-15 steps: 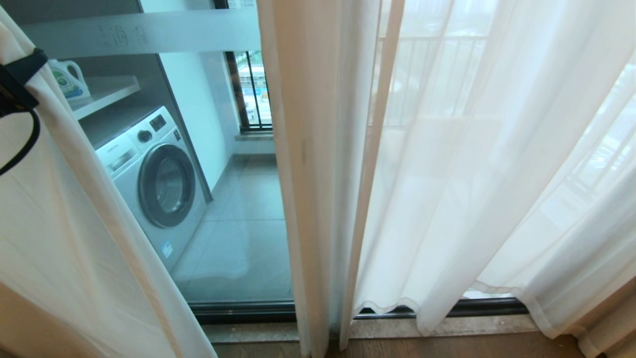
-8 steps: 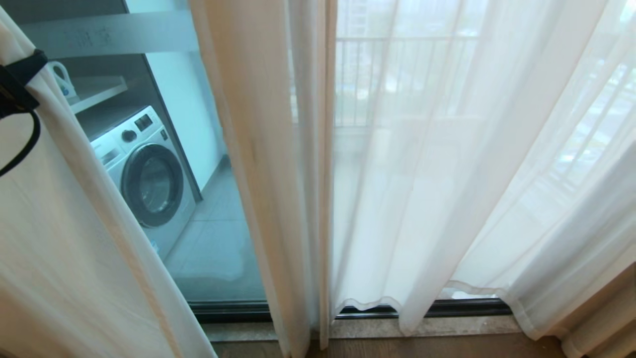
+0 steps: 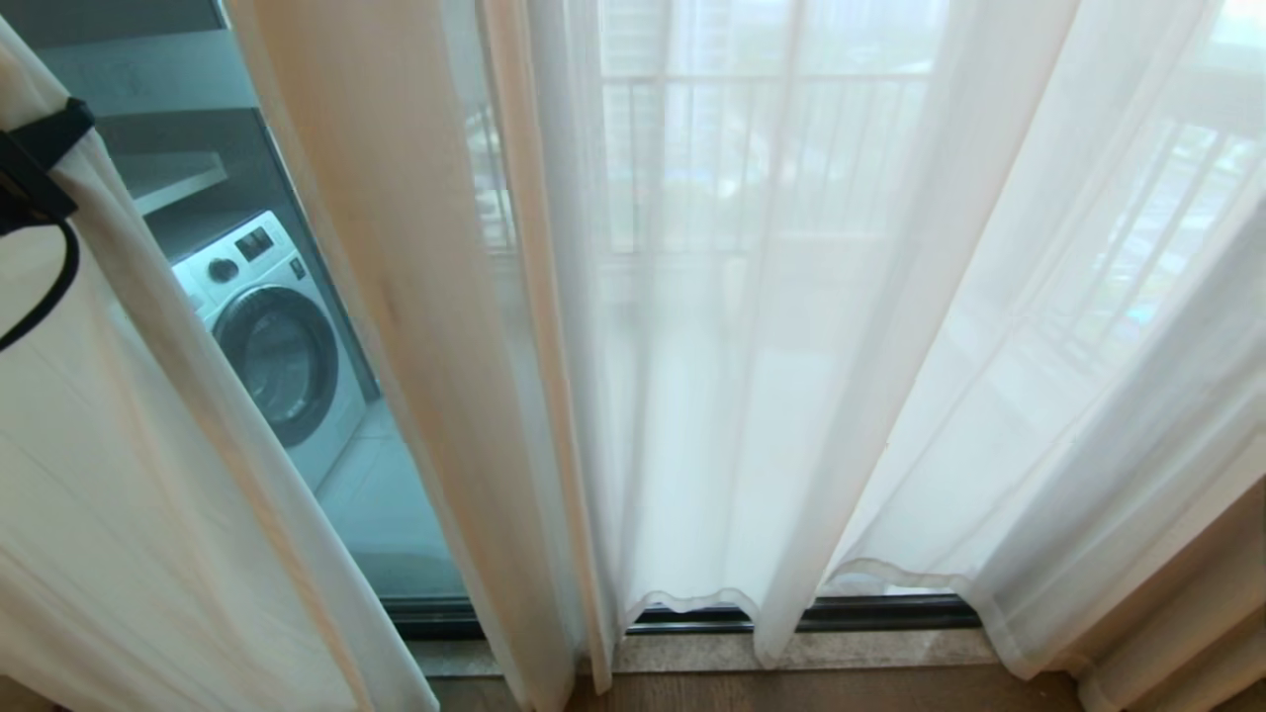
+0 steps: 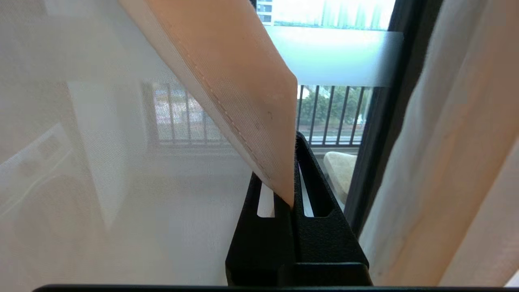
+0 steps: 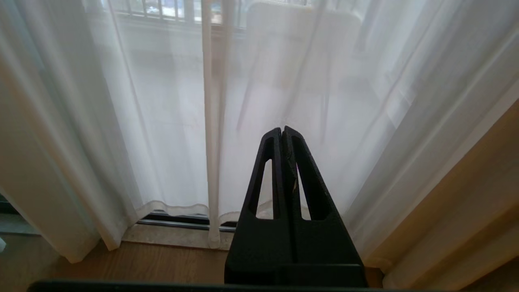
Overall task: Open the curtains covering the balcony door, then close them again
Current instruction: Close the inner curtains on both sides
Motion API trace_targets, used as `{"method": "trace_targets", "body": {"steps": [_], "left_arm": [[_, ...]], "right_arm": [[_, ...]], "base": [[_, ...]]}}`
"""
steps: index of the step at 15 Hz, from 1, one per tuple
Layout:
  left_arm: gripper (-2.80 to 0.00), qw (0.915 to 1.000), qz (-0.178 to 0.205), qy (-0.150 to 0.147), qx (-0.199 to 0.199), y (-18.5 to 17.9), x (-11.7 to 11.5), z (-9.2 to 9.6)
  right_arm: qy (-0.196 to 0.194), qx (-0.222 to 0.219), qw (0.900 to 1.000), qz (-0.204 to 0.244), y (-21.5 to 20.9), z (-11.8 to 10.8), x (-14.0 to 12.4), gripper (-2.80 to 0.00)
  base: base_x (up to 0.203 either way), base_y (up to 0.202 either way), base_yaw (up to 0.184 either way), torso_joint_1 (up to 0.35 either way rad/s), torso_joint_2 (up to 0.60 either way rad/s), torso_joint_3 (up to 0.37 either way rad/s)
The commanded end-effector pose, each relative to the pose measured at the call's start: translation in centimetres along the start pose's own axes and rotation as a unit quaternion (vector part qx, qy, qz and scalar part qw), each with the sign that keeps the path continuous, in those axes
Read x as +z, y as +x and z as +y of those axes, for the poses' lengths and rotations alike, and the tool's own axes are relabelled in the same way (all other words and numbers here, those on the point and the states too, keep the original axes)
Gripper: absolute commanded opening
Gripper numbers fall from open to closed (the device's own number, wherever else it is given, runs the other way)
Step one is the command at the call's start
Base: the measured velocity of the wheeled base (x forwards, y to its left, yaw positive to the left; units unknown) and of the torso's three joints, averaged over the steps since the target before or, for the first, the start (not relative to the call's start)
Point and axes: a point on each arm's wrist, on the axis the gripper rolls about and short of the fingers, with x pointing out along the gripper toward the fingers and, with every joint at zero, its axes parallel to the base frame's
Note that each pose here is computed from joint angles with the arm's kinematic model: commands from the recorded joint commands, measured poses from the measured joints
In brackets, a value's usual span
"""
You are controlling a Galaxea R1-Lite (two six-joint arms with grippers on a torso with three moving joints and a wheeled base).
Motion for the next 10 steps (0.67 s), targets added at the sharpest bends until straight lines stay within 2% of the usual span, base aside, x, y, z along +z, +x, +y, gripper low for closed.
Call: {"method": "trace_targets", "body": {"steps": [1,10], "left_arm": [[-2.8,1.0,-0.003,0.001,-0.002,-0.03,0.12,-0.03],[-2.8,1.0,-0.004,0.002,-0.002,-0.07,0.15,-0.07]], "right_arm": [[0.0,0.0,1.0,0.0,0.01,0.0,0.01,-2.8],[0.0,0.0,1.0,0.0,0.01,0.0,0.01,-2.8]], "base": [[0.0,-0.189,-0.001,0.0,0.0,0.004],[0.0,-0.188,0.001,0.003,0.0,0.002]]}}
